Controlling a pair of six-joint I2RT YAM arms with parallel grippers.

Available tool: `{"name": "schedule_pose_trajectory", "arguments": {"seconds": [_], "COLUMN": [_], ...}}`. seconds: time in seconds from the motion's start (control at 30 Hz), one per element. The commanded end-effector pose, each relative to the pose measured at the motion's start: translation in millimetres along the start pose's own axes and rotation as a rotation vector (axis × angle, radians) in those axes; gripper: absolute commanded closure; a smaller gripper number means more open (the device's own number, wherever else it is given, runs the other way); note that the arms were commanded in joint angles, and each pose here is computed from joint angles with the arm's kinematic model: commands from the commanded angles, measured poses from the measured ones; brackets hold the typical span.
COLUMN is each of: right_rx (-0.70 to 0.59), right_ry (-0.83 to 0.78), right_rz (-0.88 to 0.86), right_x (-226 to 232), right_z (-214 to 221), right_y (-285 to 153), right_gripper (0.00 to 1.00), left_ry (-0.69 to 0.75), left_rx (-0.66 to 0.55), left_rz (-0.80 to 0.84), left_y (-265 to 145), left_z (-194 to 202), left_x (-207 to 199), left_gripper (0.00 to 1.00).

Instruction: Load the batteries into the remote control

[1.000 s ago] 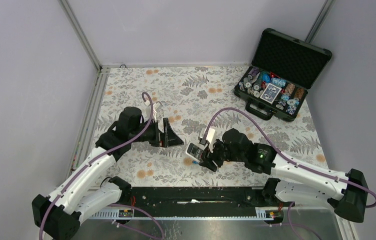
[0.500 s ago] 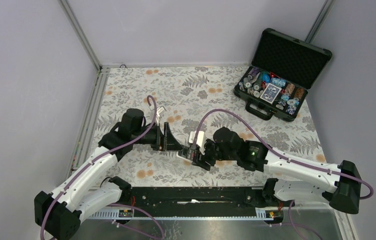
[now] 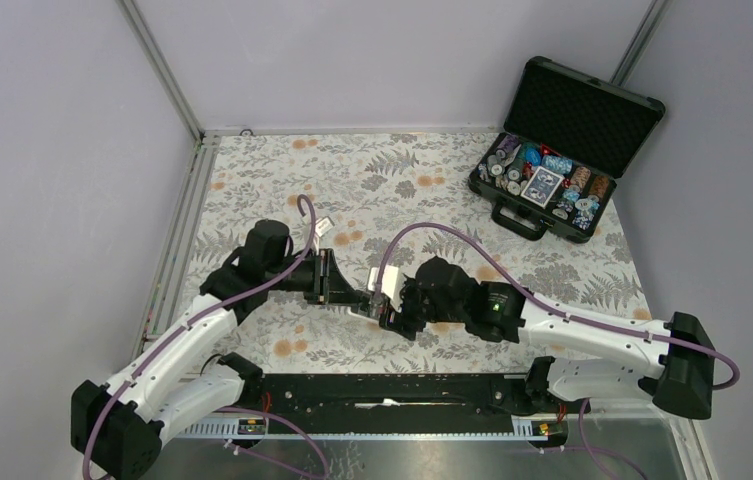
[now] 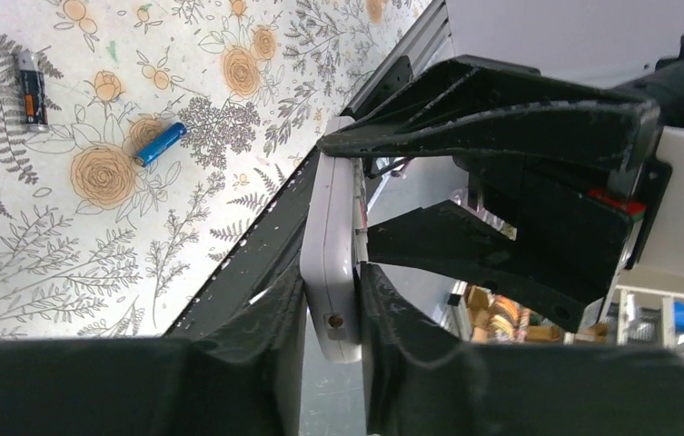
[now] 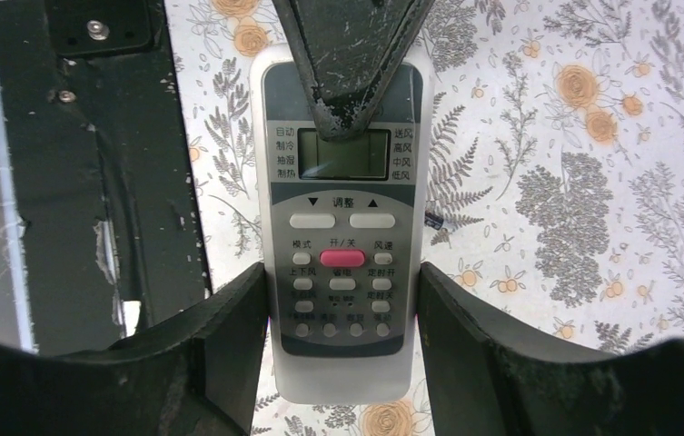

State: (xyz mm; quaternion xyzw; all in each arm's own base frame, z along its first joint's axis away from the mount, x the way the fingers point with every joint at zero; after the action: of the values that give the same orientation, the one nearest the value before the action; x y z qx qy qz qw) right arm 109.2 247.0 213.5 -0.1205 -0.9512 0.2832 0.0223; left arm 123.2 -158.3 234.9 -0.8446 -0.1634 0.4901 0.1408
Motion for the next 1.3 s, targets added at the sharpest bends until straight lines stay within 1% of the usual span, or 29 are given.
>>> {"name": "schedule_pose_trajectory", "arguments": {"seconds": [0.0,0.07,0.13,0.17,0.2,0.23,0.3,0.37,0.43,0.5,0.57,0.7,0.93,1.03,1.27], "right_rx": [-0.104,-0.106,-0.107,-0.105,-0.104,-0.102,-0.099,-0.099,-0.108,-0.116,-0.129,-0.144,-0.184,-0.223,-0.289], "right_ry": [-0.044,-0.052,-0.062,-0.066,-0.072,-0.08,-0.101,-0.123,-0.151,-0.182,-0.216,-0.3,-0.443,-0.513,-0.693], "right_rz": [0.053,0.058,0.062,0.065,0.064,0.063,0.058,0.061,0.069,0.081,0.093,0.133,0.155,0.226,0.424], "right_x": [-5.1,-5.2,-5.0,-5.2,-4.8,-4.5,-3.1,-1.3,0.8,2.9,5.2,7.9,21.9,24.4,26.5], "right_z": [-30.9,-31.5,-31.8,-31.5,-31.5,-31.0,-29.6,-27.7,-27.4,-27.0,-27.7,-26.0,-17.5,-16.4,-15.6], "right_y": [-4.7,-5.5,-6.1,-6.3,-6.8,-7.3,-9.0,-11.0,-15.0,-18.9,-23.7,-29.8,-26.8,-24.8,-21.1], "right_gripper": [1.0,1.0,1.0,0.98,0.93,0.85,0.65,0.48,0.34,0.28,0.24,0.21,0.2,0.2,0.2], "left_ry": [0.034,0.031,0.031,0.026,0.026,0.023,0.006,-0.019,-0.037,-0.056,-0.078,-0.135,-0.239,-0.277,-0.357], "left_rx": [-0.004,0.001,-0.001,-0.002,-0.008,-0.015,-0.022,-0.028,-0.04,-0.055,-0.067,-0.084,-0.141,-0.154,-0.141], "left_rz": [0.056,0.066,0.08,0.088,0.094,0.093,0.092,0.094,0.09,0.085,0.087,0.115,0.176,0.182,0.216], "left_y": [0.6,1.1,1.4,1.6,1.7,1.9,2.5,2.7,1.9,0.6,-0.9,-2.1,-6.2,-8.1,-8.3], "left_z": [-0.9,0.2,0.7,1.0,0.7,0.2,-0.4,-1.4,-2.4,-3.7,-4.9,-7.1,-11.5,-11.4,-5.6], "left_x": [-1.3,-0.8,-1.3,-1.5,-2.1,-1.8,-0.5,1.3,3.3,5.2,6.8,8.4,11.3,12.1,13.7], "left_gripper": [0.83,1.0,1.0,1.0,1.0,1.0,1.0,1.0,1.0,1.0,1.0,1.0,1.0,1.0,1.0]}}
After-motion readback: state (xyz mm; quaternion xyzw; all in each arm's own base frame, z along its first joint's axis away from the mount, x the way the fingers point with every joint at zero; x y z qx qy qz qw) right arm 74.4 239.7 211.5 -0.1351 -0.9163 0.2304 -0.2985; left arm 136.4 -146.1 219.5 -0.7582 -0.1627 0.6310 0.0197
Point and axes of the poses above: each gripper's point midway between its finger pads, its own y axis out along the fingers, its own x axis along the line the jaws close on, z = x × y, the point moved 9 cm from there along -y, back along the fingers, and after that the axes turned 6 degrees about y, right-handed, at the moved point
